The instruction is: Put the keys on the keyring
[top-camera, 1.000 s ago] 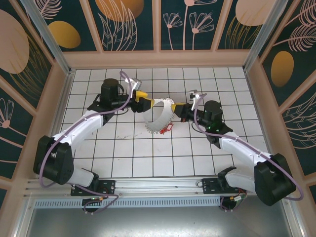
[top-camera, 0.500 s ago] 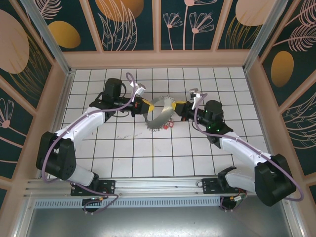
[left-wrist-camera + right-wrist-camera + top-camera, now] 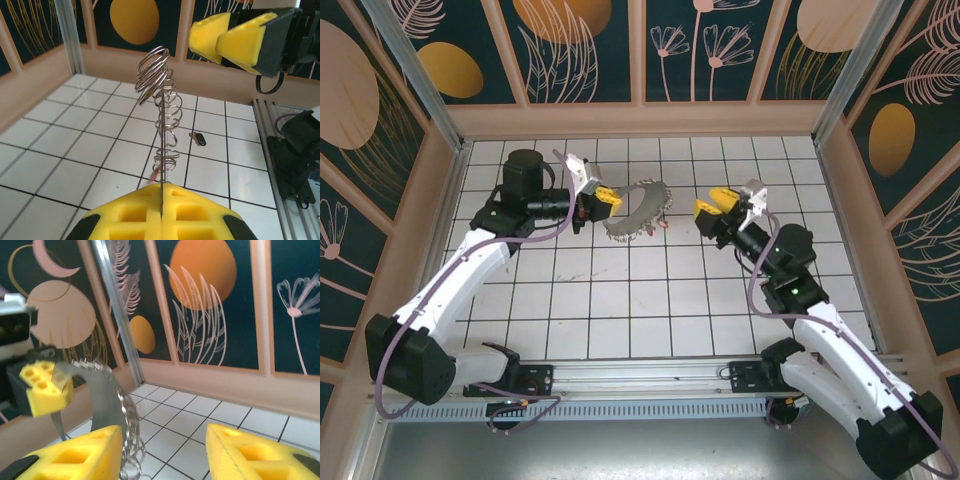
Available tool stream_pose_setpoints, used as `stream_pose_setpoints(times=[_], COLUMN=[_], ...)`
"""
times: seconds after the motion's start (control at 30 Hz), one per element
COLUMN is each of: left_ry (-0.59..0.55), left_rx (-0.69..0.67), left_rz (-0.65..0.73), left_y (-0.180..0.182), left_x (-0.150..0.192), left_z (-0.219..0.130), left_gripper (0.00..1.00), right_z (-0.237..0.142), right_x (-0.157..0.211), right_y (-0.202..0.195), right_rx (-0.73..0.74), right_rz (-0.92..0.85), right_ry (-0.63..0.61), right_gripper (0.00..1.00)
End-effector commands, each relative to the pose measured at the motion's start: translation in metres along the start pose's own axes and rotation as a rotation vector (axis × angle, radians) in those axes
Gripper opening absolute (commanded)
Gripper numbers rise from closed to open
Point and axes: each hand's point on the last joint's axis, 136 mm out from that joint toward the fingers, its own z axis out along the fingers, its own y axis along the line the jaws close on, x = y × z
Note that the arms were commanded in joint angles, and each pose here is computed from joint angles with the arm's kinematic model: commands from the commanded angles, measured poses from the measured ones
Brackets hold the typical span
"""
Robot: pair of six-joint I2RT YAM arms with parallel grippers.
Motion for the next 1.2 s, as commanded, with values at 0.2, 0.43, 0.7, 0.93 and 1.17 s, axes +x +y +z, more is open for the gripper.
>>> stream_pose_setpoints(times=[0.2,0.43,0.7,0.93,1.17], left_ry=[0.34,0.694,0.549,0.53,0.524], left_rx=[-0.226,-0.348,-0.154,-0.108,-0.095], left_rz=[0.011,0.002,-0.031,-0.015,-0.011], left_y=[0.049,0.066,0.033,0.016,0.01], left_x=[0.024,0.037,-0.018,-0.027,-0.031], left_z=[-0.012,-0.013,0.006,0.012,0.01], left_gripper=[0.0,0.0,0.0,0.0,0.0], right_z=[-0.002,0.011,0.033,0.041,0.048], right_x=[0.06,0.093,0.109,0.106,0.097], right_y=[0.027,0.041,0.067,0.085,0.088], right_rx=[-0.161,-0.211,-0.25,-0.246,-0.212], right_rz=[-0.348,-0.396,-0.42,-0.441,-0.438], right_ry=[0.059,0.09,0.066,-0.011,-0.071], right_gripper=[0.33,0.31,0.27,0.21,0.22])
